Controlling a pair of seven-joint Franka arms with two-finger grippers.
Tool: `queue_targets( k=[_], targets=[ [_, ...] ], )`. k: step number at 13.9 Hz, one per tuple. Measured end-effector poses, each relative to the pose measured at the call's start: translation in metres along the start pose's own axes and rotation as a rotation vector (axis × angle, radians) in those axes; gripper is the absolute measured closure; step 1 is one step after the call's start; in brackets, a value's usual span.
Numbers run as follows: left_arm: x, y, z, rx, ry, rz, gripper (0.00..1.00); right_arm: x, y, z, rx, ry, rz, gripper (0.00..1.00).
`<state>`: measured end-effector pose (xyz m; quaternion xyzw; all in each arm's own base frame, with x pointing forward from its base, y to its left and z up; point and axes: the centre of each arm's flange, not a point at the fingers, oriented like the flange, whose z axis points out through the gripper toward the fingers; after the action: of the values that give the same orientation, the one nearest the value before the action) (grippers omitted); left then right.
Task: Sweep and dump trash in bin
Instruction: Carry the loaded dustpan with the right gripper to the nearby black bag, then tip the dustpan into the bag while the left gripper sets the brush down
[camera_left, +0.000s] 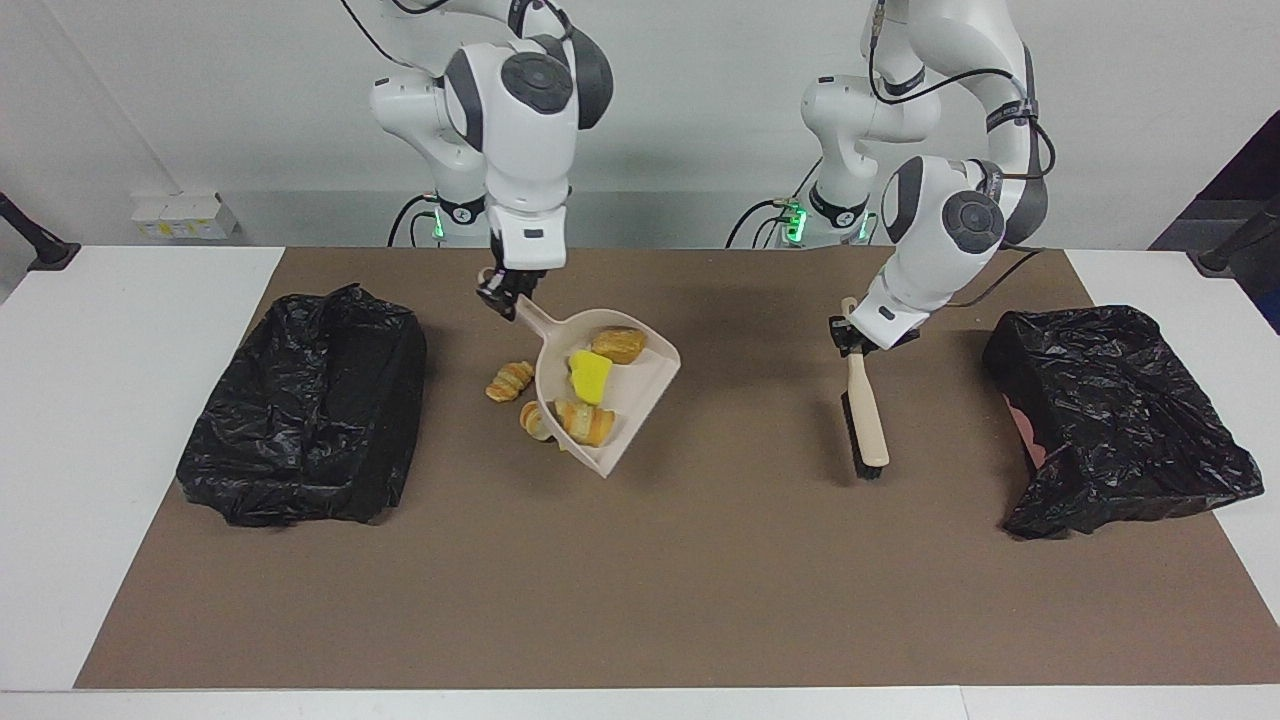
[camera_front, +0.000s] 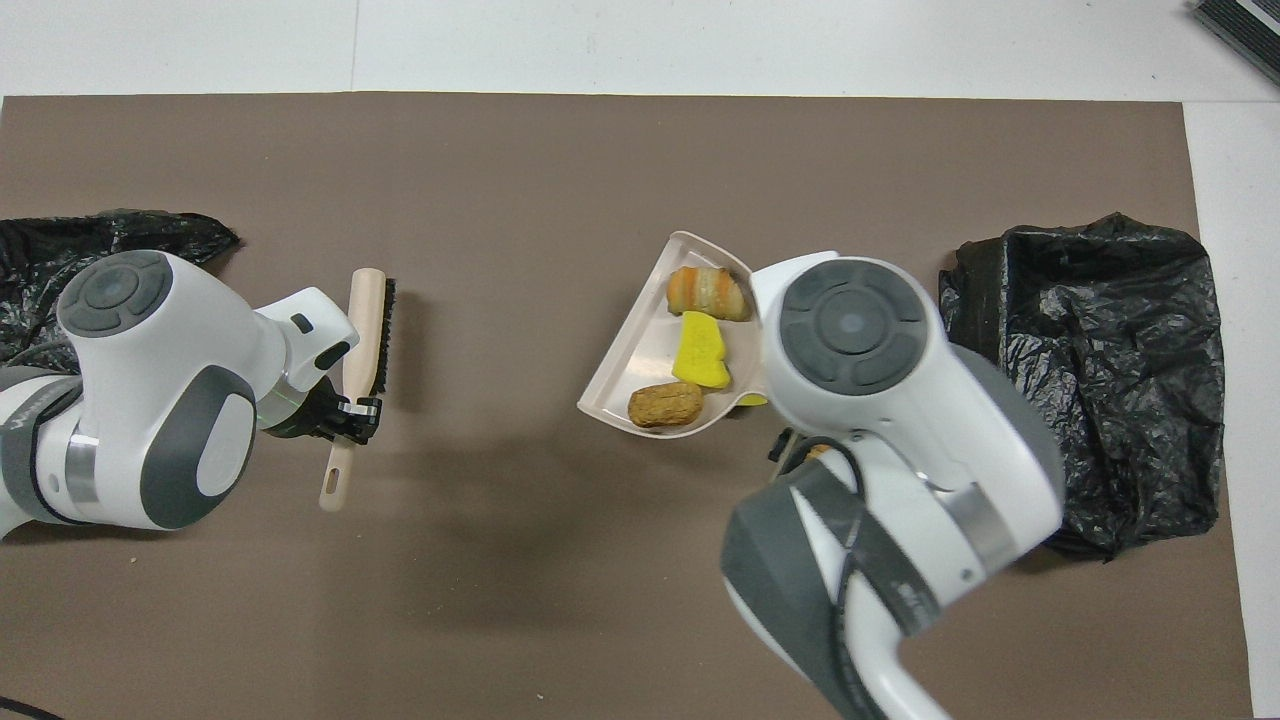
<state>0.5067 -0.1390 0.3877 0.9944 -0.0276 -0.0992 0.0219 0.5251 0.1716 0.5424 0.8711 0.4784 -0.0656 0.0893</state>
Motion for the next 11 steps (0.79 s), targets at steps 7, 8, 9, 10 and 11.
queue_targets(
  k=[7,8,9,10,11],
  targets=[
    [-0.067,0.091,0.032,0.031,0.021,-0.053,0.74,-0.229,0.148,0.029,0.056,0.030,-0.141,0.67],
    [-0.083,0.113,0.035,0.037,0.030,-0.058,0.74,-0.255,0.160,0.037,0.050,0.026,-0.171,0.67],
    [-0.098,0.131,0.038,0.039,0.041,-0.054,0.74,-0.276,0.169,0.042,0.033,0.001,-0.207,0.67],
    [-0.111,0.144,0.041,0.040,0.050,-0.047,0.74,-0.291,0.175,0.046,0.011,-0.043,-0.245,0.67],
    [-0.122,0.152,0.043,0.036,0.049,-0.045,0.74,-0.297,0.179,0.050,-0.012,-0.091,-0.279,0.67]
  ],
)
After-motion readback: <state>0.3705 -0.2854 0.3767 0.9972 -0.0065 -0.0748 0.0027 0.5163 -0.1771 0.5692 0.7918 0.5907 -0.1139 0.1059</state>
